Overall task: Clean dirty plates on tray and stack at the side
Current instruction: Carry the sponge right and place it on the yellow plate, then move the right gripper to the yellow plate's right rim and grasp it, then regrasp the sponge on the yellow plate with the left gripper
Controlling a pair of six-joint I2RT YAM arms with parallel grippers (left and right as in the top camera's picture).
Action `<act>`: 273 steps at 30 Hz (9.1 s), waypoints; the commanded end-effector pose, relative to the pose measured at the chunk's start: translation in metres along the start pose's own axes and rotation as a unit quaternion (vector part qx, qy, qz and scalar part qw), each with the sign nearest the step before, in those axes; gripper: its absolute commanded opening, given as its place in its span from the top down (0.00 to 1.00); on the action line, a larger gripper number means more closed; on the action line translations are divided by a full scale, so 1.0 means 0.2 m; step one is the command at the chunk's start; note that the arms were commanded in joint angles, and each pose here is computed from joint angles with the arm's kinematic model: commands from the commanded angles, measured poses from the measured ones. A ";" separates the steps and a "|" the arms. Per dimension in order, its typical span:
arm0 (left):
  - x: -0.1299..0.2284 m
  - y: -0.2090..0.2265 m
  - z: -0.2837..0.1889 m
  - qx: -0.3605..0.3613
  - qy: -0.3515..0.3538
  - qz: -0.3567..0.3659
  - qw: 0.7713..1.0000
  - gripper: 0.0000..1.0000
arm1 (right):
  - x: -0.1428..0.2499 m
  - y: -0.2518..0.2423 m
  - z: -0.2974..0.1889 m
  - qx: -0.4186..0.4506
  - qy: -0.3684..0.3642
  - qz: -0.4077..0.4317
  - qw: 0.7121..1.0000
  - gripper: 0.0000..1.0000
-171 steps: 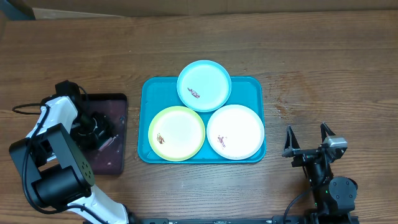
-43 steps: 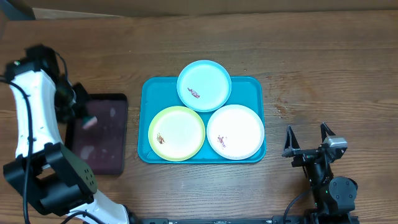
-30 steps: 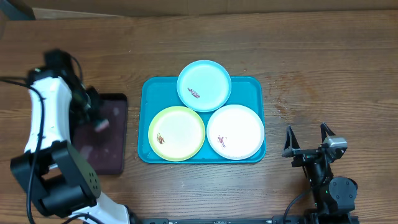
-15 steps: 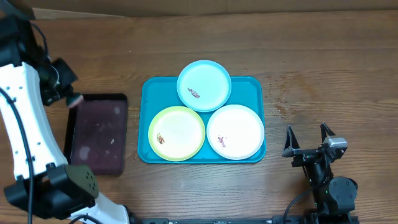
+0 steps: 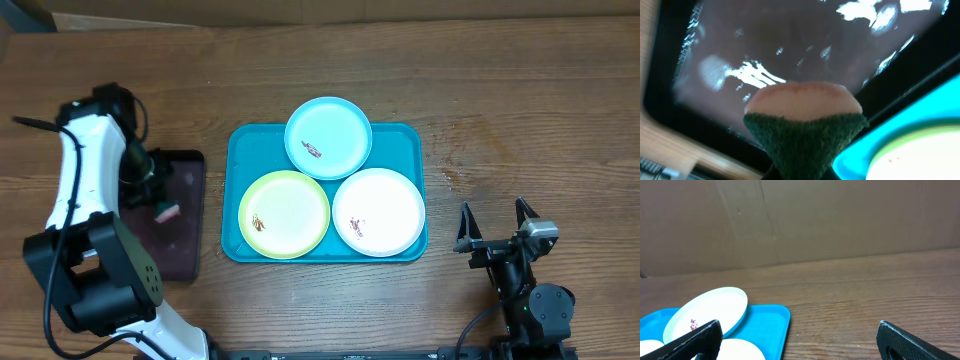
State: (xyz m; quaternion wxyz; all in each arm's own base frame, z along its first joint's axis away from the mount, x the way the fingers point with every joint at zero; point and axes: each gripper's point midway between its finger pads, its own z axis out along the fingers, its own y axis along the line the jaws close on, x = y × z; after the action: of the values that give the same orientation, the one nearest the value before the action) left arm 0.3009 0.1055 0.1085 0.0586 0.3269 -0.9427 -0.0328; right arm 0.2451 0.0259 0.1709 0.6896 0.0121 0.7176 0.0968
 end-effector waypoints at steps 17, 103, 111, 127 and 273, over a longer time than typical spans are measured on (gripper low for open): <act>0.22 -0.52 -0.92 0.213 -0.114 0.150 0.959 0.96 | 0.00 -0.01 0.00 0.002 -0.004 -0.002 1.000 0.00; 0.57 -0.82 -0.23 0.072 -0.038 0.211 0.974 0.00 | -0.01 -0.07 0.00 0.041 -0.010 -0.005 0.999 0.00; 0.56 -0.84 -0.23 0.075 -0.042 0.211 0.974 0.00 | -0.01 -0.07 0.00 0.040 -0.011 -0.005 0.999 0.00; 0.57 -0.83 -0.23 0.073 -0.038 0.211 0.974 0.00 | -0.15 0.23 -0.04 -0.135 -0.047 0.105 0.984 0.00; 0.59 -0.80 -0.22 0.063 -0.025 0.180 0.981 0.00 | 1.02 1.17 0.60 -0.161 0.632 -0.073 0.755 0.96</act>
State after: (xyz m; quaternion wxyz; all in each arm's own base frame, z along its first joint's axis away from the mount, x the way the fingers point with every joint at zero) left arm 0.3130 -0.0932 0.1437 0.0259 0.1495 -0.9879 0.0308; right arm 0.3275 0.3047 0.0106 0.0780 -0.2158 0.9605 0.1573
